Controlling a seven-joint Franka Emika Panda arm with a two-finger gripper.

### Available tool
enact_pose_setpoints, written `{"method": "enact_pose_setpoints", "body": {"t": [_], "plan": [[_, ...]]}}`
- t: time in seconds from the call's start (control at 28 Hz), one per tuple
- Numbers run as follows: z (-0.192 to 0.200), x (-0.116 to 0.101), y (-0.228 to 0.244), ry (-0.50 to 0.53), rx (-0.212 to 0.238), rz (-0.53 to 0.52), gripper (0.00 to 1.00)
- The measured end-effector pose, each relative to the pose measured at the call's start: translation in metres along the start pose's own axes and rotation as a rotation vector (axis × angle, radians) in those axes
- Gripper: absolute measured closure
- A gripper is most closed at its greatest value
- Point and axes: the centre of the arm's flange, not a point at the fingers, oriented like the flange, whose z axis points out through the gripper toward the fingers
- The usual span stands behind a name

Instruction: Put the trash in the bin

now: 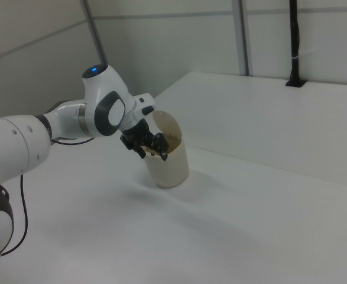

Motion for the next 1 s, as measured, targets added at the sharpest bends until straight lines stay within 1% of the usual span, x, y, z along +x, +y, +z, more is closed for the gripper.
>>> {"method": "enact_pose_setpoints", "body": {"t": [0.04,0.11,0.25,0.39,0.57,0.75,1.0], "plan": [[-0.004,-0.004,0.009,-0.037,-0.009,0.011,0.05],[-0.011,-0.009,0.022,-0.078,-0.02,0.029,0.01],[-0.041,-0.021,0.058,-0.152,-0.046,0.08,0.0],[-0.077,-0.034,0.092,-0.19,-0.063,0.132,0.0],[-0.128,-0.052,0.14,-0.187,-0.081,0.21,0.0],[-0.161,-0.065,0.167,-0.175,-0.071,0.254,0.0],[-0.182,-0.082,0.175,-0.222,-0.063,0.236,0.0]]}}
